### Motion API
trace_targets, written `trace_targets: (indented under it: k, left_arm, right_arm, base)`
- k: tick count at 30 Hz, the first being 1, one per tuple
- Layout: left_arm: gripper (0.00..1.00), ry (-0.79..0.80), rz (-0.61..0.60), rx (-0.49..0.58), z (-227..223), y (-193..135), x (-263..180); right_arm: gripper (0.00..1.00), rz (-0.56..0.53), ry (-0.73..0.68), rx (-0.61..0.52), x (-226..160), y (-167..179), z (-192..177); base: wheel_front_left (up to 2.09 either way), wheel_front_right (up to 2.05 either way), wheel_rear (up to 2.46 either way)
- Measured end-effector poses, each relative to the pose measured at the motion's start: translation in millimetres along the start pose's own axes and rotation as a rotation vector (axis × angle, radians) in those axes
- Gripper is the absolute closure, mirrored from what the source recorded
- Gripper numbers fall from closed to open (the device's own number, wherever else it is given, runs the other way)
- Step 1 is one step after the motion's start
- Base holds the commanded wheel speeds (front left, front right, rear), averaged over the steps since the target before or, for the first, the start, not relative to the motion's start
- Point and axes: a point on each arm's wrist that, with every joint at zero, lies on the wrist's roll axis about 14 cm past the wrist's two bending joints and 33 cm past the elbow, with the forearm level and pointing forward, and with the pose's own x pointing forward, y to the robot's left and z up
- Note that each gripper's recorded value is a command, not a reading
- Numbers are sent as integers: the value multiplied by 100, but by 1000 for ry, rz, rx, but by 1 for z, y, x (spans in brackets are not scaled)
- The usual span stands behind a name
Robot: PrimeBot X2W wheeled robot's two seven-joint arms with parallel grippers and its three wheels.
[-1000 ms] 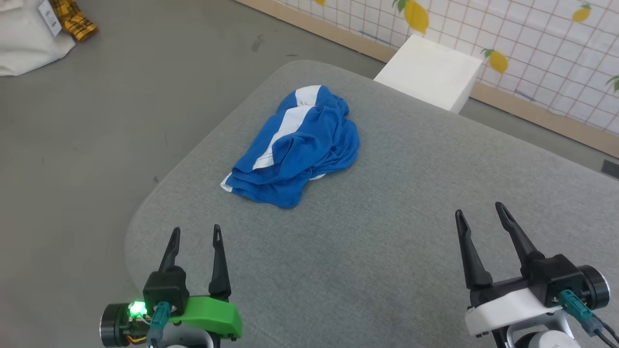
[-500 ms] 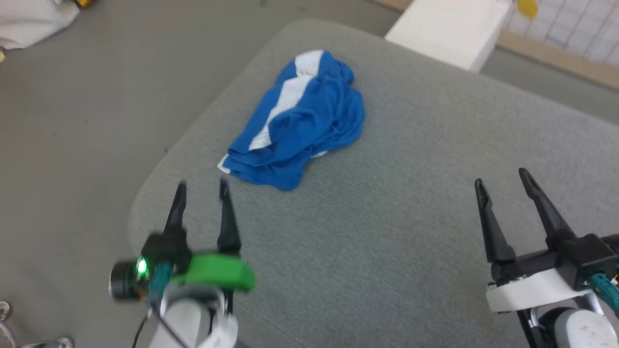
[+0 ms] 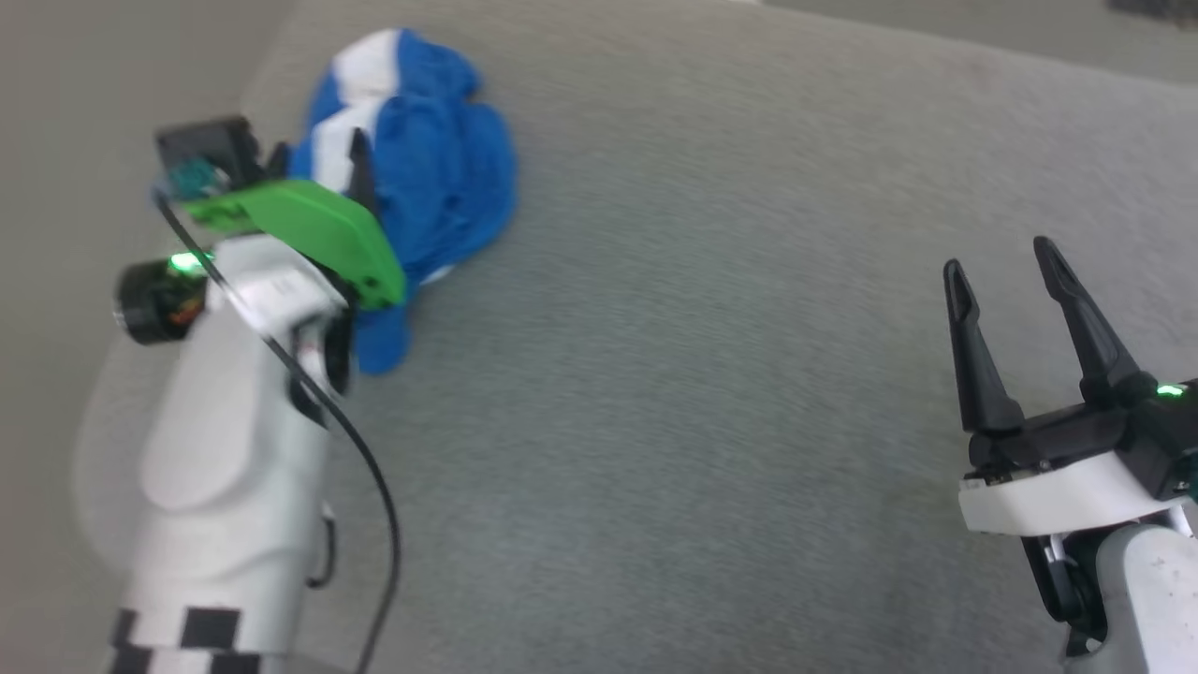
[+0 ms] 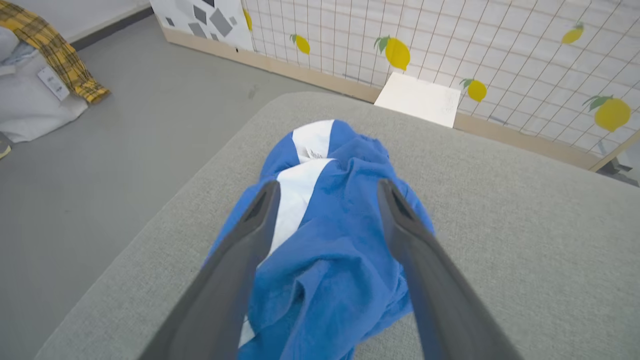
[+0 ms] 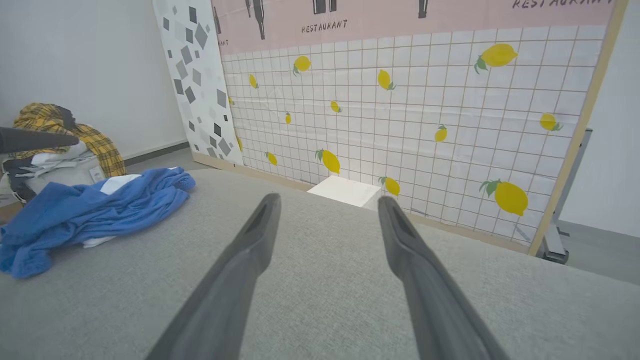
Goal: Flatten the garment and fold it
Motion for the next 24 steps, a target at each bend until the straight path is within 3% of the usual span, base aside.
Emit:
trace_targets:
  k: [5,9,13,14,16,17,20,24]
  left_arm:
    - [0,314,46,-14,-57,-2,29]
    - [0,587,98,-43,-115,-2,27]
    - [0,710,121,-29,-139,-3,23]
    - [16,723,117,-23,-140,-6,23]
    - [88,739,103,10,-139,-7,22]
    - [100,728,97,24,-137,-7,22]
    - [100,606,73,68,-118,-10,22]
    - [100,280,46,157,-55,-11,33]
  right_arm:
    - [0,-116,48,14,-20,-38,-19]
    - [0,-204,91,28,-39,-62,-33]
    - [0,-281,117,29,-57,-80,-39]
    - [0,-295,122,27,-61,-83,-39]
    - [0,-326,126,19,-69,-91,-37]
    - [0,-336,124,16,-72,-93,-35]
    - [0,-356,106,12,-77,-94,-24]
    - [0,-376,81,4,-86,-89,-9]
  base:
    - [0,0,0]
    - [0,0,0]
    - [0,0,0]
    - [0,0,0]
    - [0,0,0]
    - [0,0,0]
    - [0,0,0]
    - [0,0,0]
